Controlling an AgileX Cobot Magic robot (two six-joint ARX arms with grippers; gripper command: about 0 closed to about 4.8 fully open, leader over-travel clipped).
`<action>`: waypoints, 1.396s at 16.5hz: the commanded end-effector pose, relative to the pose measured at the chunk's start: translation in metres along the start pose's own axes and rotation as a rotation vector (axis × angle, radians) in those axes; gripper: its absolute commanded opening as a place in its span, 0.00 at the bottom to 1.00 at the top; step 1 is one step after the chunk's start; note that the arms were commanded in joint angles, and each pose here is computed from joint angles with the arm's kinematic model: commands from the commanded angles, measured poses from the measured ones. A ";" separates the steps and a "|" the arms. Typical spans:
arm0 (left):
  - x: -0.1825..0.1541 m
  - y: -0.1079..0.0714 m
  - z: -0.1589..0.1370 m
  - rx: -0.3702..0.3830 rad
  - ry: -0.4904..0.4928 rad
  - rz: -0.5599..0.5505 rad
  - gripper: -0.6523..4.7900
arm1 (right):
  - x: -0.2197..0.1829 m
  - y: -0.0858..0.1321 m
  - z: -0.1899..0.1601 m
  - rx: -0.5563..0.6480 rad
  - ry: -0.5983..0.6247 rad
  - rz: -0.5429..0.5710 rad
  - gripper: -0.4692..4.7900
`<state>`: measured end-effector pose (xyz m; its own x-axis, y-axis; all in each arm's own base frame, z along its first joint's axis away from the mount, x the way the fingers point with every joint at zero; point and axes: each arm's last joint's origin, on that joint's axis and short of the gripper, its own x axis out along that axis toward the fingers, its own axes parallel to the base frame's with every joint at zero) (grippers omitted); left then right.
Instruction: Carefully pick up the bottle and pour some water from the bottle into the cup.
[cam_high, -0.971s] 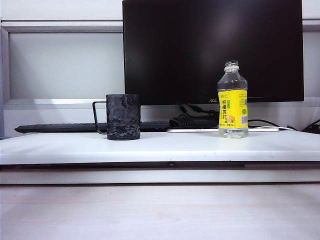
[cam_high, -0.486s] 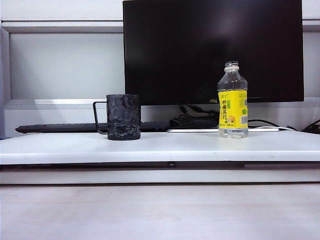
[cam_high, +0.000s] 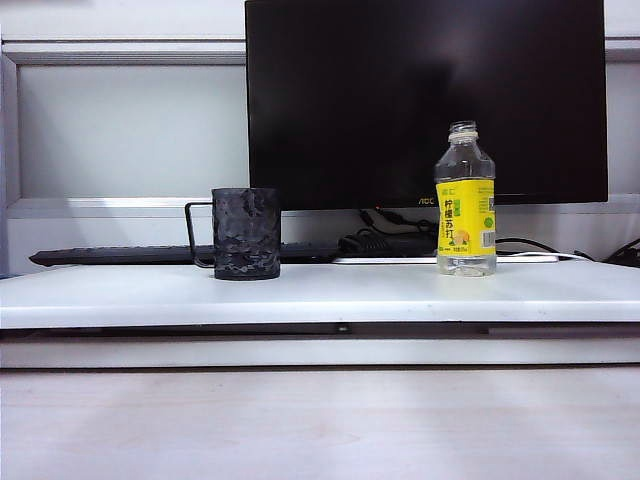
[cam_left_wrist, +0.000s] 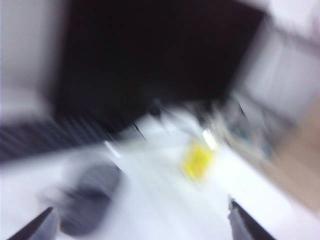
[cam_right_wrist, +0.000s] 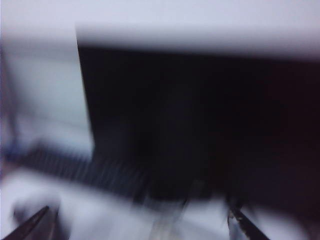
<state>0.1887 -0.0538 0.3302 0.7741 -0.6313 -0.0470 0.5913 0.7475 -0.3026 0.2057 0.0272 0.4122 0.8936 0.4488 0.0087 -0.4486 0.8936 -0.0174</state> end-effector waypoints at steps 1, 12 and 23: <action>0.044 -0.010 -0.021 0.042 0.075 -0.099 1.00 | 0.035 -0.003 -0.019 -0.083 0.082 0.055 1.00; 0.070 -0.012 -0.040 0.196 0.097 0.053 1.00 | 0.115 -0.021 -0.117 -0.006 0.445 0.095 1.00; 0.072 -0.010 -0.044 0.235 0.120 0.062 1.00 | 0.141 -0.026 -0.163 0.030 0.566 0.100 1.00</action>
<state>0.2282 -0.1158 0.2863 0.7834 -0.5929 -0.1861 0.5905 0.8036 -0.0744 0.3444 0.0647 0.2469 0.6981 0.4591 -0.5494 -0.5202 0.8525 0.0514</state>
